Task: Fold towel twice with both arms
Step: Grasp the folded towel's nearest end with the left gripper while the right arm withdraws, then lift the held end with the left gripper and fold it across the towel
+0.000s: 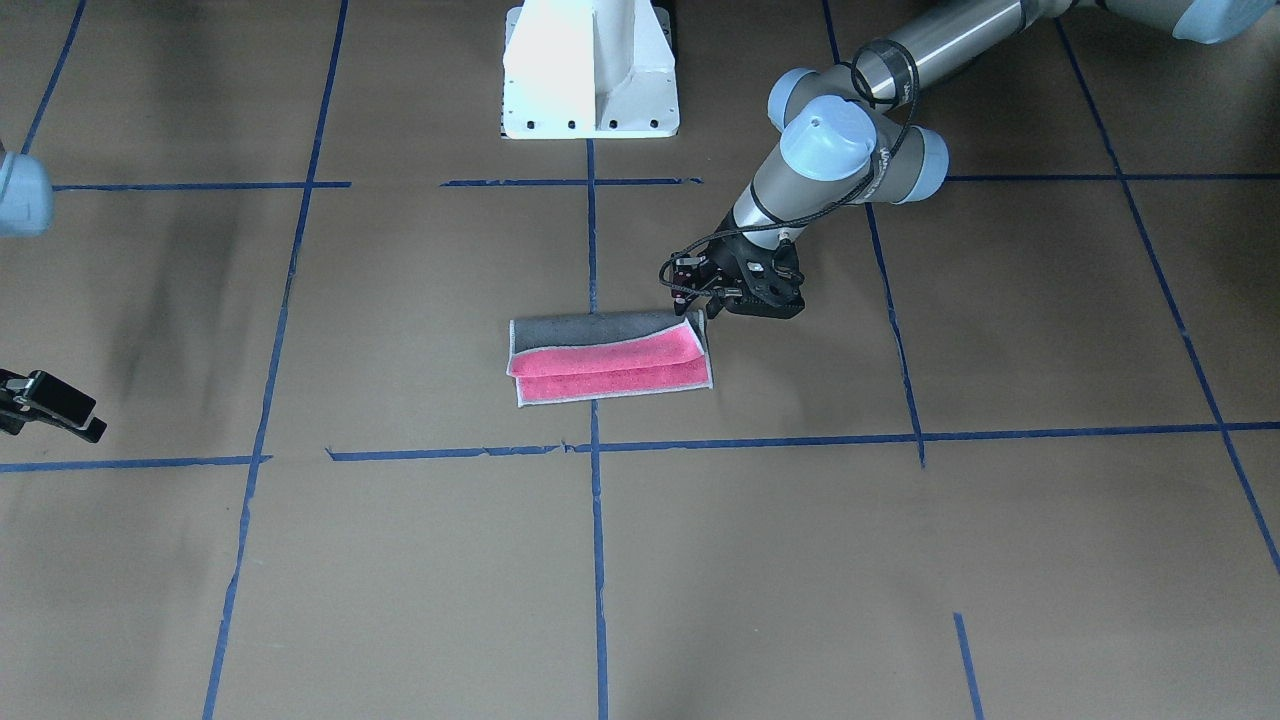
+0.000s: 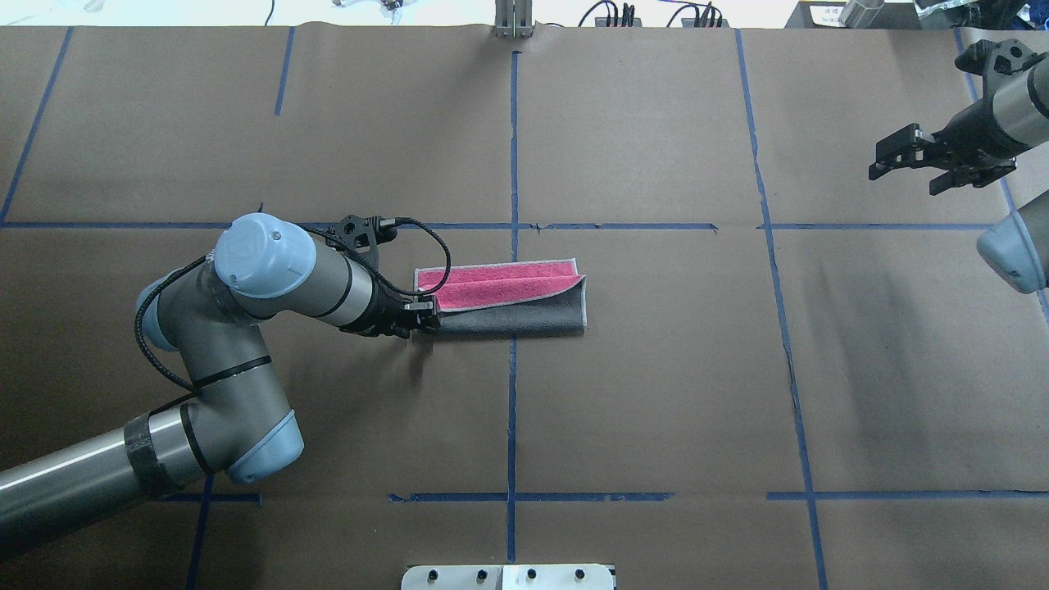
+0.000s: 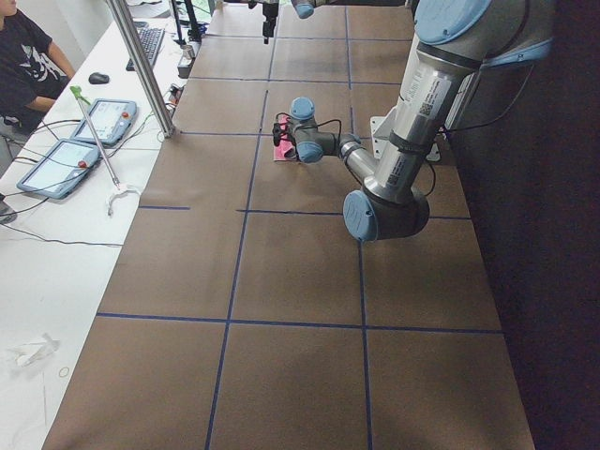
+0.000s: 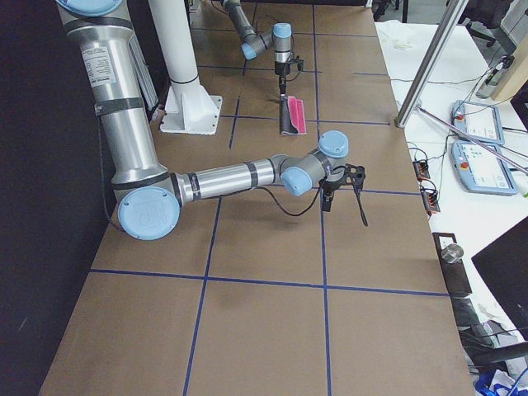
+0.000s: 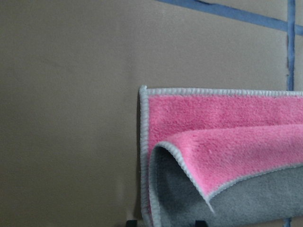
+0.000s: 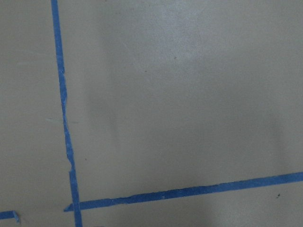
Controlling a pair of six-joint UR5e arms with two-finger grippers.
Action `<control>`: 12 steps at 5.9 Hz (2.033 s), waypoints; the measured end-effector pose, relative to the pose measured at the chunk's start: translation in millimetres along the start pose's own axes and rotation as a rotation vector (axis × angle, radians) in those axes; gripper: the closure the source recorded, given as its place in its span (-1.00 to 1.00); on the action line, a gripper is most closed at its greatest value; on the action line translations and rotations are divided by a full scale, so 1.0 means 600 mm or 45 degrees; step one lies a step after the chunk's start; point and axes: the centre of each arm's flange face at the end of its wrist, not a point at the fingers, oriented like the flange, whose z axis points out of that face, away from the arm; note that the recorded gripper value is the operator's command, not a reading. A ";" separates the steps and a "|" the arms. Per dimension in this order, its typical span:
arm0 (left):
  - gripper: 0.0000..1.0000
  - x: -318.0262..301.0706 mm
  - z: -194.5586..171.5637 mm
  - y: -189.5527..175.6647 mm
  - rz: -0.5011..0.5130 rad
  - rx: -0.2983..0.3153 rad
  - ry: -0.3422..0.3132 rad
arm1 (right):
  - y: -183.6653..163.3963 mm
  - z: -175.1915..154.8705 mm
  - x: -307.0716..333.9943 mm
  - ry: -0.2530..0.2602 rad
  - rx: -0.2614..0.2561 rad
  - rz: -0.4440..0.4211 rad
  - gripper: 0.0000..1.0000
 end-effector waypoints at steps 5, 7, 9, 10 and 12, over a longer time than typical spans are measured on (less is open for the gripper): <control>1.00 0.020 0.005 -0.016 -0.015 0.027 -0.036 | -0.004 -0.008 0.007 -0.013 -0.005 0.013 -1.00; 1.00 0.025 -0.008 -0.025 -0.025 0.034 -0.045 | -0.006 -0.012 0.009 -0.013 -0.001 0.016 -1.00; 1.00 0.082 -0.059 -0.031 -0.048 0.033 -0.113 | -0.009 -0.015 0.012 -0.013 0.002 0.020 -1.00; 1.00 0.129 -0.077 -0.033 -0.041 0.034 -0.155 | -0.011 -0.020 0.015 -0.020 0.002 0.026 -1.00; 1.00 0.203 -0.087 -0.036 0.060 0.087 -0.261 | -0.014 -0.028 0.022 -0.033 -0.002 0.038 -1.00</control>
